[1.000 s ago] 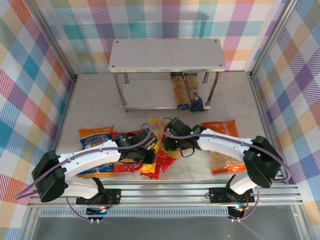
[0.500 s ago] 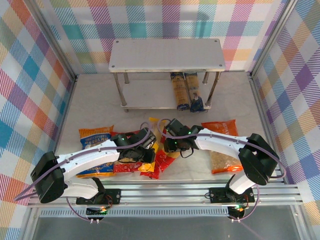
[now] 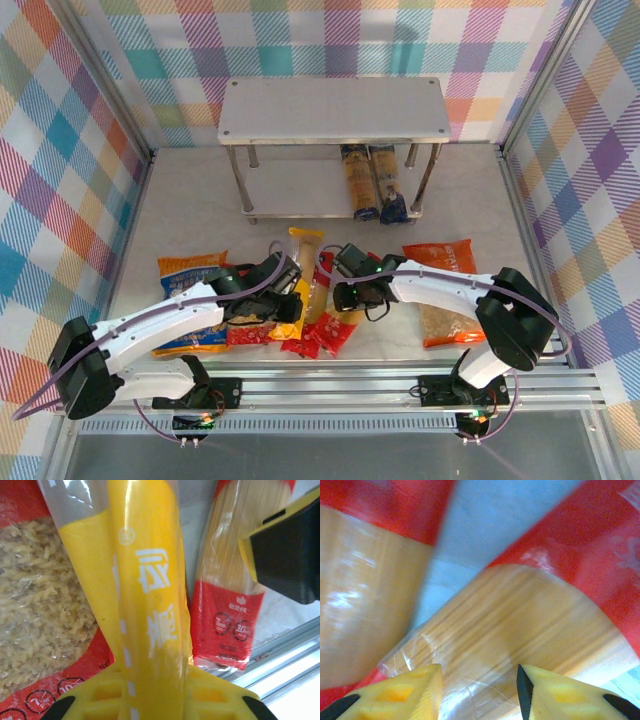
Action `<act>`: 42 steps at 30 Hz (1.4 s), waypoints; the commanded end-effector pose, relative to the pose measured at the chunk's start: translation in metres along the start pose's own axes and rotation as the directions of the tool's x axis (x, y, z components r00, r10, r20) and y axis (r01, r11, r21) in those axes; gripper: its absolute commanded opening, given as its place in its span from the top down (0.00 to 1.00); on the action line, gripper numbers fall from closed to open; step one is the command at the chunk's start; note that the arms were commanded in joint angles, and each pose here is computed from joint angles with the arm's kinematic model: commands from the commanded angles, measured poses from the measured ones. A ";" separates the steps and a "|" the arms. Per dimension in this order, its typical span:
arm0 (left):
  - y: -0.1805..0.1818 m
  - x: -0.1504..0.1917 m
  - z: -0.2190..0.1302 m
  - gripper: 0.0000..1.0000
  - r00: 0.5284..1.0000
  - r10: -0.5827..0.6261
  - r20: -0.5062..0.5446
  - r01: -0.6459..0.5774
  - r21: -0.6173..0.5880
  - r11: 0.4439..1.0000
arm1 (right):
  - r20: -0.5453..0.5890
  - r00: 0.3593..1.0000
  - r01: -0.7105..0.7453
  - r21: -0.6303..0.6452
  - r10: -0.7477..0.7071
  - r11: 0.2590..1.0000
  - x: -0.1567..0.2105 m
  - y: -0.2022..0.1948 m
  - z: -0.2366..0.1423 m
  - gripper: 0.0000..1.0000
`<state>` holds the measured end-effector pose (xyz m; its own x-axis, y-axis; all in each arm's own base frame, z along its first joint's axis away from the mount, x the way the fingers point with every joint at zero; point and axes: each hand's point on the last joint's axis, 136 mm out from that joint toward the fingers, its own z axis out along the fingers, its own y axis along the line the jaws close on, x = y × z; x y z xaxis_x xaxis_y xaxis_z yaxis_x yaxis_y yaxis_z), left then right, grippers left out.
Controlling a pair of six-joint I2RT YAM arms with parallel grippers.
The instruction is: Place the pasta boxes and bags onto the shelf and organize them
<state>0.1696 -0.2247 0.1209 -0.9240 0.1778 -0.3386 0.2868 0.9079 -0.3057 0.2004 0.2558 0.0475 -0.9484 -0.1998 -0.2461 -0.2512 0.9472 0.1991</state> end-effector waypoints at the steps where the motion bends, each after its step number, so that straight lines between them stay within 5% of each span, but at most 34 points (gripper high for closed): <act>1: -0.014 -0.030 -0.020 0.80 0.991 0.016 0.134 -0.024 0.059 0.998 | -0.048 0.999 0.018 0.073 -0.015 0.997 0.012 -0.016 0.001 0.55; 8: -0.015 -0.034 -0.022 0.99 0.989 0.021 0.147 -0.029 0.054 0.998 | -0.020 1.000 0.021 0.064 -0.020 0.998 0.006 -0.013 -0.009 0.54; 16: -0.025 -0.072 -0.038 1.00 0.965 0.062 0.255 -0.070 0.022 0.997 | 0.211 0.977 0.030 -0.024 -0.024 0.999 -0.020 -0.007 -0.087 0.45; 26: -0.039 -0.166 -0.029 1.00 0.944 0.092 0.318 -0.095 -0.006 0.995 | 0.484 0.873 0.047 0.023 -0.053 0.999 -0.034 -0.038 -0.214 0.38; 42: -0.010 -0.297 0.048 1.00 0.950 0.023 0.313 0.011 -0.105 0.994 | 0.565 0.821 0.061 0.052 -0.080 0.997 -0.041 -0.049 -0.268 0.33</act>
<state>0.4205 -0.2974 0.1400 -0.8684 0.0995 -0.4858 0.2242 0.9526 -0.2057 0.1970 0.1610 0.2895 -0.6830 -0.0919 -0.7246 -0.3043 0.9377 0.1679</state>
